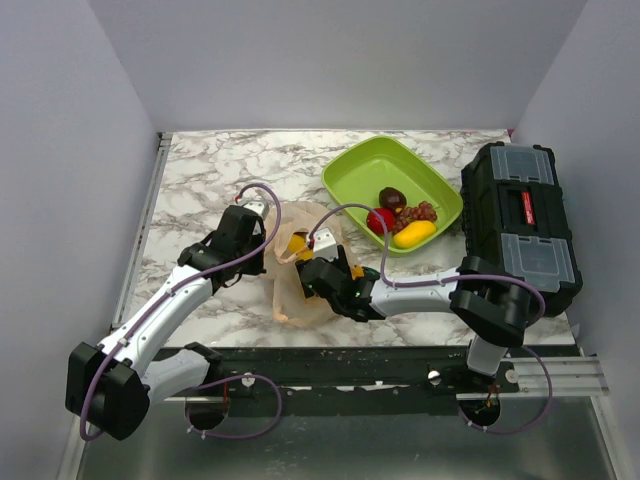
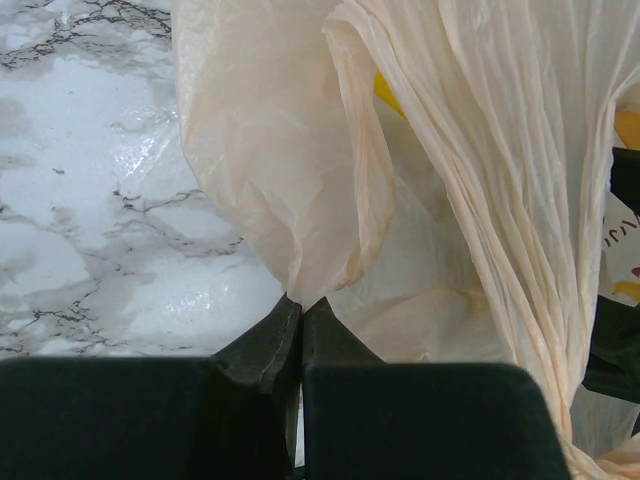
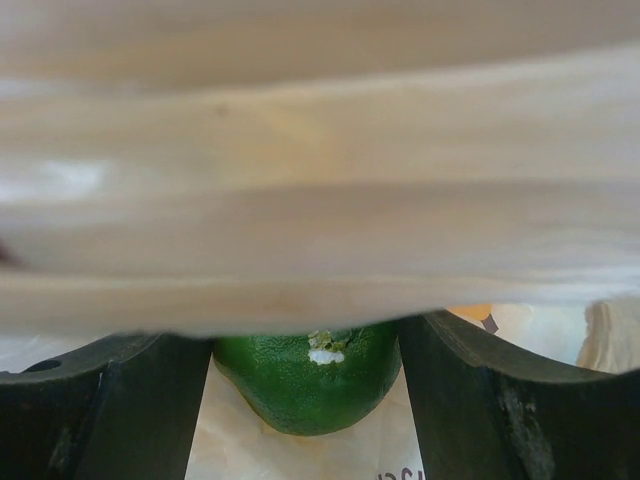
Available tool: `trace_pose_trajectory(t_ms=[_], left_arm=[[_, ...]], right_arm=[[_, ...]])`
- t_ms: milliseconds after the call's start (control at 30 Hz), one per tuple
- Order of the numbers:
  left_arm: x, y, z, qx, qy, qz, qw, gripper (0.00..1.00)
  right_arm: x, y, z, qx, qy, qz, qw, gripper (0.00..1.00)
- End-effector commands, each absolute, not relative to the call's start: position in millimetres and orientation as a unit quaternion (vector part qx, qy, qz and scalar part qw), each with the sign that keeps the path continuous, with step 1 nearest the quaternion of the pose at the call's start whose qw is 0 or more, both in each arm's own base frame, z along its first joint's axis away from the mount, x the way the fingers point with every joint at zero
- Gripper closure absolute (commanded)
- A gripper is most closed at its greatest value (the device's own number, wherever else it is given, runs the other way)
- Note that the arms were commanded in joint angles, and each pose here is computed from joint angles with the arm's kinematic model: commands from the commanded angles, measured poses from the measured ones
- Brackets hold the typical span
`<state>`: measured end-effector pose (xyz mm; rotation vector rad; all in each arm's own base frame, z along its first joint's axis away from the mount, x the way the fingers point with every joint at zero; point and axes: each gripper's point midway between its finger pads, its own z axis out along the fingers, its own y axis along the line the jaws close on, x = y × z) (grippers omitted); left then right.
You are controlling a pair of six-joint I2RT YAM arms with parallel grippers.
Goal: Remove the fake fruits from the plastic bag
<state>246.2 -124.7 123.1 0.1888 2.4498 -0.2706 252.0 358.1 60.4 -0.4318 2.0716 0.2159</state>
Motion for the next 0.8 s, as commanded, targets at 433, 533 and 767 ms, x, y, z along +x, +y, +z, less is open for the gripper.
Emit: trace_pose_trajectory(t_ms=[433,533,767], left_arm=[[250,-131,134,0.073,0.932,-0.118,0.334,1.00],[250,-131,133,0.072,0.933,-0.116,0.332,1.00],[251,-129,134,0.072,0.932,-0.111,0.336,1.00]], right_arm=[[250,364,88,-0.178,0.845,0.117,0.491,0.66],[246,370,112,-0.176,0.829,0.159,0.506,0.68],[239,378,148,-0.167,0.806,0.225,0.521,0.70]])
